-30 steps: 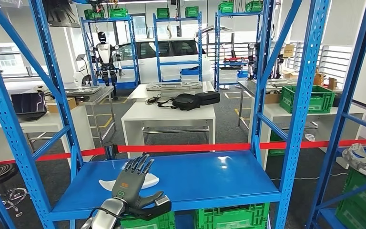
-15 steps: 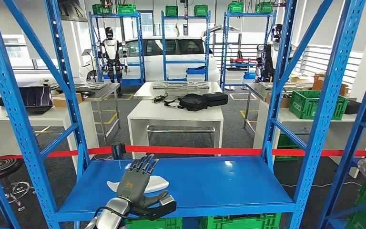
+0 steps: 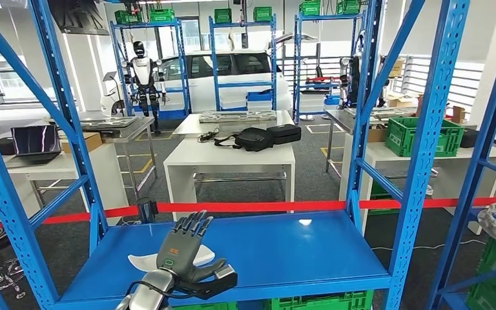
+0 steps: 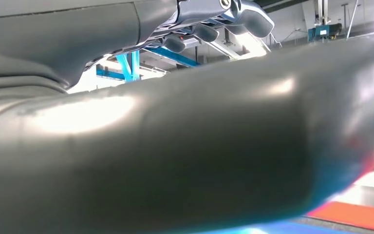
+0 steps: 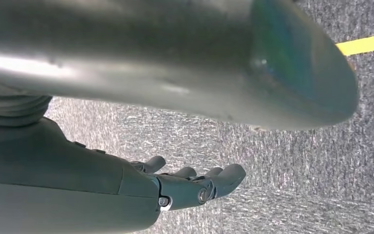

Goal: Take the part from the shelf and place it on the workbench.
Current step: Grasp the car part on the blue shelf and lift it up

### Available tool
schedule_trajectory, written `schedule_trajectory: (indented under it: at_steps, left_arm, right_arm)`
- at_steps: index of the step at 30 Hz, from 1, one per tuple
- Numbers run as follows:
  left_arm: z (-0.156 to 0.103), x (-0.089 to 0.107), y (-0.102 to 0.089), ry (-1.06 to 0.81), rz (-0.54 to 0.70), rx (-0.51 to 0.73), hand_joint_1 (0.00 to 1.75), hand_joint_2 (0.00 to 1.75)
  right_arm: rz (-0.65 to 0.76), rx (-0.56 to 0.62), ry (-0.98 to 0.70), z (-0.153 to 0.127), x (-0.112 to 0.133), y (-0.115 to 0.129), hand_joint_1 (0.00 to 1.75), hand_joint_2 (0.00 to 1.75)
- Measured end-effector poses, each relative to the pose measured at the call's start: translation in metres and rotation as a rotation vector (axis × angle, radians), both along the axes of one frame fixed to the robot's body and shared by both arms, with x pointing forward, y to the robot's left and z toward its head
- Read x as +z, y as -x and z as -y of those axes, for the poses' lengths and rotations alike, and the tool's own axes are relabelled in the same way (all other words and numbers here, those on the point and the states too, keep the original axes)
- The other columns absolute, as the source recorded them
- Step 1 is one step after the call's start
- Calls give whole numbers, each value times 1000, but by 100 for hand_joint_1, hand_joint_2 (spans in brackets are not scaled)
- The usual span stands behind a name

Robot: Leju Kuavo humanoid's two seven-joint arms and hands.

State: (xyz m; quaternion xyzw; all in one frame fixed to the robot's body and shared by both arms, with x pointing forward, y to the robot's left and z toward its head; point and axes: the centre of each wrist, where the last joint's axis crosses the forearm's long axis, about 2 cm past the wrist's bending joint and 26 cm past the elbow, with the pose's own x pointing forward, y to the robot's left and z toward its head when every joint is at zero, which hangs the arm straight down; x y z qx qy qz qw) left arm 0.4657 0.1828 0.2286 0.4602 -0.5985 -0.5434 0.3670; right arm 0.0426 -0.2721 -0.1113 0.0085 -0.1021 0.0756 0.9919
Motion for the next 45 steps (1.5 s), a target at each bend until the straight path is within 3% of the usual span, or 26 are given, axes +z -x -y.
schedule_trajectory:
  at_steps: [21, 31, 45]
  left_arm:
    - [-8, 1, -2, 3, 5, 20, 0, 0]
    - [-61, -16, -3, -4, -12, 99, 0, 0]
    - [-68, -25, -1, -15, -82, 176, 0, 0]
  right_arm:
    - [15, 8, -5, -1, 0, -1, 0, 0]
    - [20, 55, -6, -1, 0, -2, 0, 0]
    - [13, 47, -12, 0, 0, -4, 0, 0]
